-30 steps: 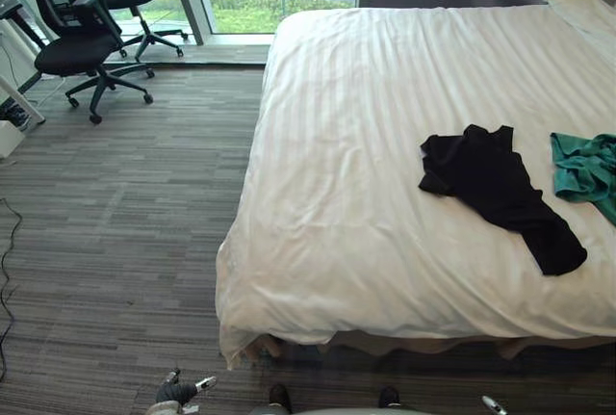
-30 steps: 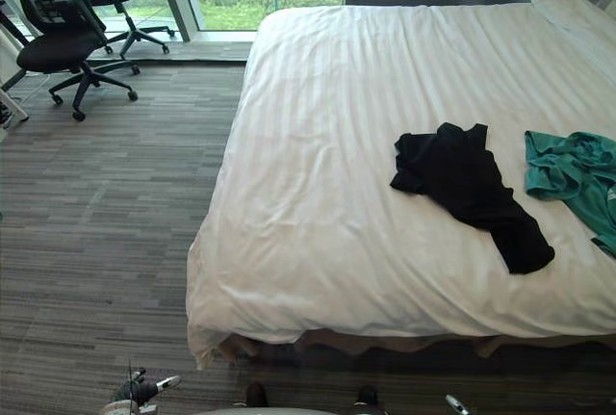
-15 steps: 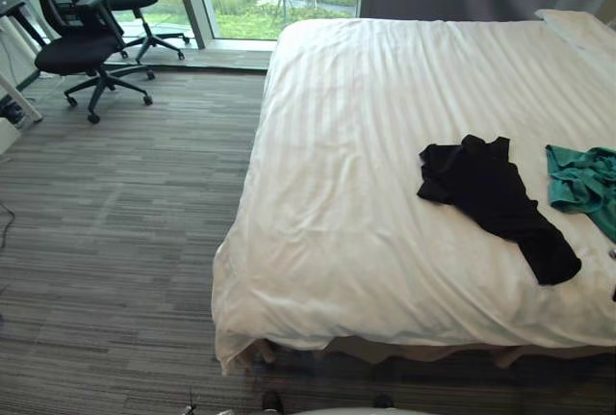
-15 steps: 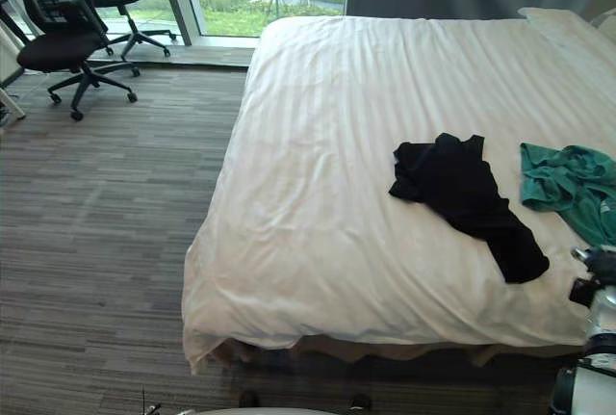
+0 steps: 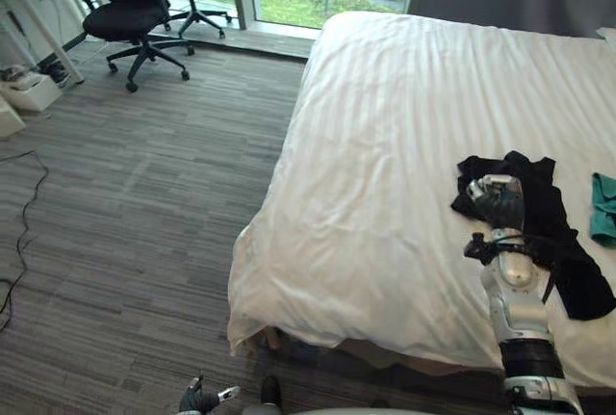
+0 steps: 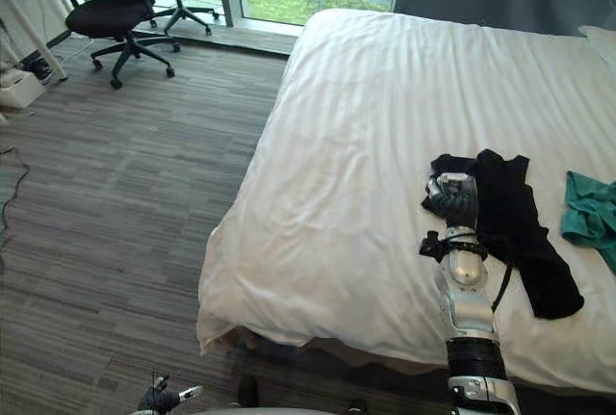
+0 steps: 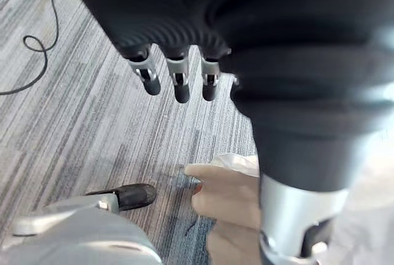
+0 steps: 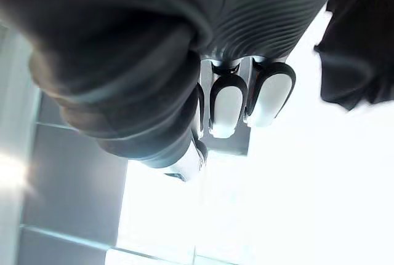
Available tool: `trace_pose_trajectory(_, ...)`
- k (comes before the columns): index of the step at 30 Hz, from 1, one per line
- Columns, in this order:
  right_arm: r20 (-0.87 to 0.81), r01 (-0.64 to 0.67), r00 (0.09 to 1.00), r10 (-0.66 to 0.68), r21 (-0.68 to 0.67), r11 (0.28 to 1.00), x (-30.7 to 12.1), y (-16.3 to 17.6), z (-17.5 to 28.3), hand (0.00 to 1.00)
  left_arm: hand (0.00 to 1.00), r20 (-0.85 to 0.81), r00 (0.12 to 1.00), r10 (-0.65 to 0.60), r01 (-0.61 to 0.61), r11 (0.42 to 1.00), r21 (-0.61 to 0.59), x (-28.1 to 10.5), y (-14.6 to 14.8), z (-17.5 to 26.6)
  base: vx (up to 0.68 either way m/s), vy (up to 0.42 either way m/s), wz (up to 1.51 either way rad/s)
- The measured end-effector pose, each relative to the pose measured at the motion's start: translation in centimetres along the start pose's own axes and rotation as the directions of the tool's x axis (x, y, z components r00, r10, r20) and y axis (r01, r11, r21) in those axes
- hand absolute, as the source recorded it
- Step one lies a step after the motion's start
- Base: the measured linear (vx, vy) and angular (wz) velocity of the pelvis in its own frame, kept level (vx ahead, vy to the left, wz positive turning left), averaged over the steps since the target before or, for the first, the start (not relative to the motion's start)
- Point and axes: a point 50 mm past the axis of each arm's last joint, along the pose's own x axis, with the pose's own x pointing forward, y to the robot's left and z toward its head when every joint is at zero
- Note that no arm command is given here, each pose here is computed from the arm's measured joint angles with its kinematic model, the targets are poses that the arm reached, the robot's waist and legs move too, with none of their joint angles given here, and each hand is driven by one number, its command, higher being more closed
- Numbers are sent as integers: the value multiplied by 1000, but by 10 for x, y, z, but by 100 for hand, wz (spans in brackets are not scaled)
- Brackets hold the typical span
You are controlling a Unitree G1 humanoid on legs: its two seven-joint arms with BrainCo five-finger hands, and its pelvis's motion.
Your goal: Tidy the bed and pick cloth on bed and put in laundry
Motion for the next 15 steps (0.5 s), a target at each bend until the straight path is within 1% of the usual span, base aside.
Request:
trace_pose_trajectory(2, 23, -107, 994, 106, 23, 994, 12, 37, 6, 100, 0, 17, 1000, 9, -9, 1000, -15, 2, -2, 7, -44, -18, 13)
trace_pose_trajectory(5, 31, -169, 985, 168, 62, 984, 26, 66, 11, 100, 0, 41, 999, 8, -7, 1000, -21, 4, -3, 15, -55, -14, 12)
trace_pose_trajectory(7, 42, -218, 976, 215, 115, 969, 36, 92, 20, 100, 0, 67, 997, 26, -24, 999, -26, 7, -1, 25, -65, -22, 9)
trace_pose_trajectory(10, 70, -253, 967, 245, 145, 957, 50, 115, 35, 100, 0, 99, 995, 34, -29, 998, -58, 10, 0, 38, -88, -27, 15)
trace_pose_trajectory(12, 103, -253, 966, 239, 166, 953, 59, 120, 48, 100, 0, 127, 991, 39, -31, 997, -65, 11, -1, 48, -74, -12, 28)
trace_pose_trajectory(15, 148, -268, 958, 247, 152, 951, 75, 128, 69, 100, 0, 161, 986, 48, -34, 995, -89, 13, -2, 61, -69, -6, 28)
